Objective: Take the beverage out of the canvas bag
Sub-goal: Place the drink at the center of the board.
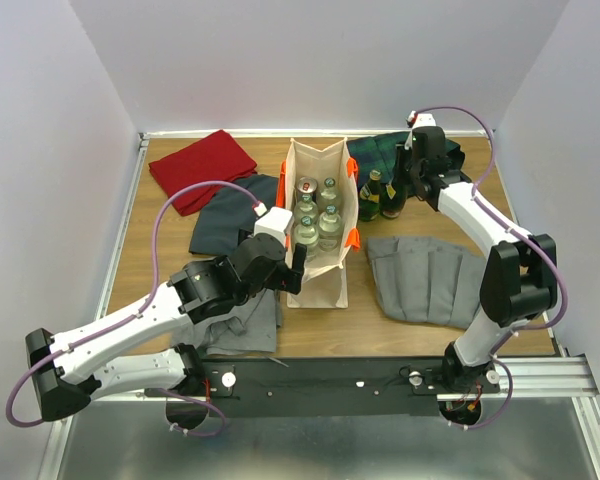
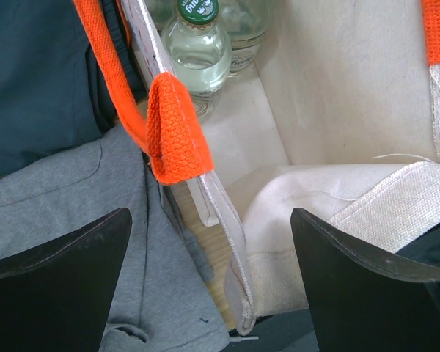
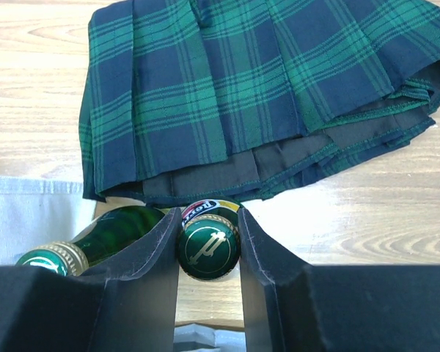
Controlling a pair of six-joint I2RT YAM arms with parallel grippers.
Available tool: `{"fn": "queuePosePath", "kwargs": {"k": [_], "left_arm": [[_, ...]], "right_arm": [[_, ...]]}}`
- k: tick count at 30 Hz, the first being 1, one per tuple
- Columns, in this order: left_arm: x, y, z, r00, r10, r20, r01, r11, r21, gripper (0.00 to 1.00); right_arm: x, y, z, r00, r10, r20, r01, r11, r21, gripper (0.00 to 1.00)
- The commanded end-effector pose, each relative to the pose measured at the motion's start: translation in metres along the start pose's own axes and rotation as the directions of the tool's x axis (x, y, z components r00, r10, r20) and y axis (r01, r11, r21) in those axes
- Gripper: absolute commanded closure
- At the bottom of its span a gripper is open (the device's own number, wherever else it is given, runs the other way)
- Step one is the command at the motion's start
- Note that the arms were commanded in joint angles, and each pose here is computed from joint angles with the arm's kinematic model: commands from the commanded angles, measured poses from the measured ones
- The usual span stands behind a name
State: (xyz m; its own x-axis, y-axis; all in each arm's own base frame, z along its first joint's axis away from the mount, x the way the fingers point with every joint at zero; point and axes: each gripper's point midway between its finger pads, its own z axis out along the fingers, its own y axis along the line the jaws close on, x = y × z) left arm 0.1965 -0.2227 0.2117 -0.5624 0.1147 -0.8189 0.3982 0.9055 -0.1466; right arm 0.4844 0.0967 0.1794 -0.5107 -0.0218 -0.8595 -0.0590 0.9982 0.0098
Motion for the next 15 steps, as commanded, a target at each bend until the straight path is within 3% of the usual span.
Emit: {"fn": "queuePosePath", "kwargs": {"k": [1,2,15], "left_arm": [[0.007,0.005,-0.001,1.0,0.01,-0.013,-0.01,1.0,-0.003,0.01],[0.007,0.005,-0.002,1.0,0.009,-0.012,-0.009,1.0,-0.001,0.01],[0.004,0.001,-0.006,1.0,-0.005,-0.004,0.005,1.0,0.028,0.01]], "right_arm": [[0.0,0.001,-0.013,1.0,0.0,-0.004,0.0,1.0,0.005,0.64],[0.002,0.001,-0.014,1.0,-0.001,-0.01,0.001,1.0,0.005,0.58],[0.009,-0.001,-0.027,1.0,0.012,-0.021,-0.012,1.0,0.012,0.56]]}}
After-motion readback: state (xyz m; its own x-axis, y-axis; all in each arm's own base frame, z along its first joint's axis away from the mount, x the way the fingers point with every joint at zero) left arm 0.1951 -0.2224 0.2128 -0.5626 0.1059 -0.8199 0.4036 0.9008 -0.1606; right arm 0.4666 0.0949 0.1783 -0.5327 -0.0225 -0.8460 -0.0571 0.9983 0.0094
